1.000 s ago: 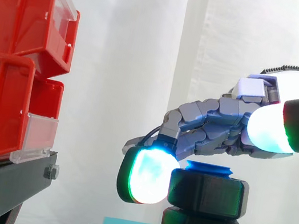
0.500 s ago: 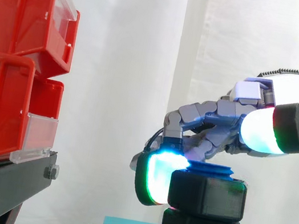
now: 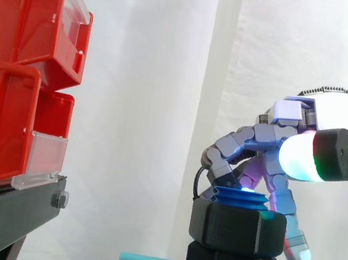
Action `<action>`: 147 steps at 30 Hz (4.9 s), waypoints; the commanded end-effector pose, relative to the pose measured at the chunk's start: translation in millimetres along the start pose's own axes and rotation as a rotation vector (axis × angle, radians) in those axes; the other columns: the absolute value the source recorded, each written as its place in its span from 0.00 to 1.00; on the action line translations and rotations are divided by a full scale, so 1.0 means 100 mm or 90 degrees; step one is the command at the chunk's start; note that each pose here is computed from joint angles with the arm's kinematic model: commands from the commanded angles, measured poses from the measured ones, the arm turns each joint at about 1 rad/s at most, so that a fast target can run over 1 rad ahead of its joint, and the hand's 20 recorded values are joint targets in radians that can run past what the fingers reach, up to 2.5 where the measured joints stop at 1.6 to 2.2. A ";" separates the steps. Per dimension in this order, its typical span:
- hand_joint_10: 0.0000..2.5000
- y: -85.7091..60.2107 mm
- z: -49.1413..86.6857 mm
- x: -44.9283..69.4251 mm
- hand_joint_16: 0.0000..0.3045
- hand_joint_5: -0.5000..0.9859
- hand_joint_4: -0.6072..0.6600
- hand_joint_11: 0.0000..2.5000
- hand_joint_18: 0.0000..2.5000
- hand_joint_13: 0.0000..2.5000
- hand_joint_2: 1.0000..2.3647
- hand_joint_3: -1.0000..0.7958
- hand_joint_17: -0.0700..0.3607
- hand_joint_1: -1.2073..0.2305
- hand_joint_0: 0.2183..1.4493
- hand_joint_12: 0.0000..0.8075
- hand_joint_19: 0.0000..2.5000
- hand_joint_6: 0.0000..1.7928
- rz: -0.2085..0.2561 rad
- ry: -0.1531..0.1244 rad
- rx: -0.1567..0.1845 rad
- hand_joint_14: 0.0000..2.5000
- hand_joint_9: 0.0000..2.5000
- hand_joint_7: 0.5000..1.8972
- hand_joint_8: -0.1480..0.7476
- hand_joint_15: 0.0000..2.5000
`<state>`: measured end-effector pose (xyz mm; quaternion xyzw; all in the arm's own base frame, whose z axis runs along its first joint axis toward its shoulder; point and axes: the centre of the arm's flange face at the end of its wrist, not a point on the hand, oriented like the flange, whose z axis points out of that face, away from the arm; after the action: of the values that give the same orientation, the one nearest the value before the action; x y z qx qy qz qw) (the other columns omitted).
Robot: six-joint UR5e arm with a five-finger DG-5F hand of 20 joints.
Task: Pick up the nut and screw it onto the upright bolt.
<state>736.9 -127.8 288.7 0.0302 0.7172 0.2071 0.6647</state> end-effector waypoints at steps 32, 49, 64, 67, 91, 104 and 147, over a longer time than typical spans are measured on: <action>0.00 0.28 0.22 -0.10 0.21 0.23 0.57 0.00 0.02 0.12 0.00 0.28 0.50 0.69 0.16 0.51 0.00 0.28 -0.013 -0.040 -0.044 0.00 0.28 0.09 0.47 0.00; 0.00 0.34 0.23 0.12 0.21 0.24 0.58 0.00 0.02 0.12 0.00 0.28 0.50 0.70 0.17 0.51 0.00 0.28 -0.014 -0.046 -0.048 0.00 0.27 0.11 0.48 0.00; 0.00 0.35 0.22 0.24 0.21 0.25 0.61 0.00 0.03 0.13 0.00 0.28 0.50 0.78 0.17 0.52 0.01 0.28 -0.010 -0.041 -0.049 0.00 0.28 0.16 0.49 0.00; 0.00 0.35 0.22 0.24 0.21 0.26 0.62 0.00 0.04 0.13 0.00 0.28 0.49 0.78 0.17 0.52 0.01 0.28 -0.010 -0.040 -0.049 0.00 0.28 0.19 0.49 0.00; 0.00 0.11 0.09 0.17 0.11 0.34 0.62 0.02 0.14 0.23 0.00 0.28 0.34 0.77 0.20 0.37 0.00 0.28 -0.010 -0.037 -0.041 0.00 0.44 0.58 0.52 0.00; 0.00 -0.04 0.01 0.12 0.09 0.40 0.56 0.09 0.30 0.39 0.00 0.28 0.30 0.74 0.22 0.27 0.00 0.32 -0.012 -0.036 -0.045 0.00 0.72 0.60 0.43 0.00; 0.00 0.18 0.26 -0.05 0.21 0.24 0.58 0.00 0.00 0.05 0.00 0.28 0.49 0.77 0.16 0.50 0.00 0.28 -0.022 -0.059 -0.080 0.00 0.19 0.11 0.45 0.00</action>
<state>756.6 -107.0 307.4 -0.0139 0.6689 0.2379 0.7042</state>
